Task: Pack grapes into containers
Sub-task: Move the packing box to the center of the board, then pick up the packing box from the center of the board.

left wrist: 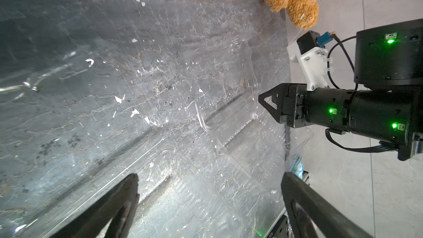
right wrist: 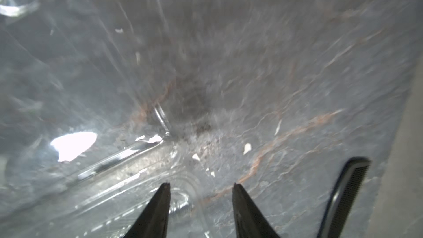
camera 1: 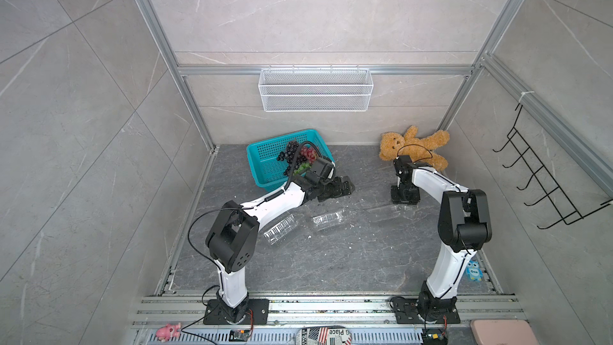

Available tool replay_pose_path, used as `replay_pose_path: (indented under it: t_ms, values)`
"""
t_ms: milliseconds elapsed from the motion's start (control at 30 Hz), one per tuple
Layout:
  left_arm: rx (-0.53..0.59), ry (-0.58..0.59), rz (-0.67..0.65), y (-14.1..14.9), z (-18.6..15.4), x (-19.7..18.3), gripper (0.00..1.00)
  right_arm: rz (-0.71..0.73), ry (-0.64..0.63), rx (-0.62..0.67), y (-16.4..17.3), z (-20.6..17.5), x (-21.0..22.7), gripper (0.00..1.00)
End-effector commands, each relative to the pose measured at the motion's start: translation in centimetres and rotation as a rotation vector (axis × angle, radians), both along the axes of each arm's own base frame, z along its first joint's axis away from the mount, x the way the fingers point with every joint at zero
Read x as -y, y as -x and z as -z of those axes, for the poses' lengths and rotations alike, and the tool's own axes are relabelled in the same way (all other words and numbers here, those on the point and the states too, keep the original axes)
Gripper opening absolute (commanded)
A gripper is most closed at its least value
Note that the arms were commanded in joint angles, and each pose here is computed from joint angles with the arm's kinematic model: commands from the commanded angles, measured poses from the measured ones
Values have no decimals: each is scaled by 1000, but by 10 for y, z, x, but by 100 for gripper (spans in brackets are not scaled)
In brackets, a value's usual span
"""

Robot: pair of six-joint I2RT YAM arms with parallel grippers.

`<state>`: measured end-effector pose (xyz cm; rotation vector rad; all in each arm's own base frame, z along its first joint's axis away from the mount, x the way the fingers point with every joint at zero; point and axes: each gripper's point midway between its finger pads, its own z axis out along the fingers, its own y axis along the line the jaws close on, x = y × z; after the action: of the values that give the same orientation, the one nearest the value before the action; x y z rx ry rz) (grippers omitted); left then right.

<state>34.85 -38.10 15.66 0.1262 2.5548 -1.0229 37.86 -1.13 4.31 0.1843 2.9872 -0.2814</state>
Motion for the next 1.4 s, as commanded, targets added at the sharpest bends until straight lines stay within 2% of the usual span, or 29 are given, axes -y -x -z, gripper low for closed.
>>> replay_pose_path:
  t_ms: [0,300,600,800,1033,1367]
  values:
    - [22,32,47,1,-15,13,100,32,-46,68,1,-10,-6,45]
    - [22,31,58,2,-14,15,100,72,-109,86,26,-10,-14,45]
    - [13,50,80,3,-18,22,100,125,-288,198,31,-44,-39,59]
    - [7,61,99,4,-19,27,100,177,-366,227,51,-51,-45,65]
    - [-20,65,138,9,-13,41,100,263,-487,220,72,-36,-43,65]
    - [-64,80,160,14,-2,54,100,311,-611,205,81,-16,-59,55]
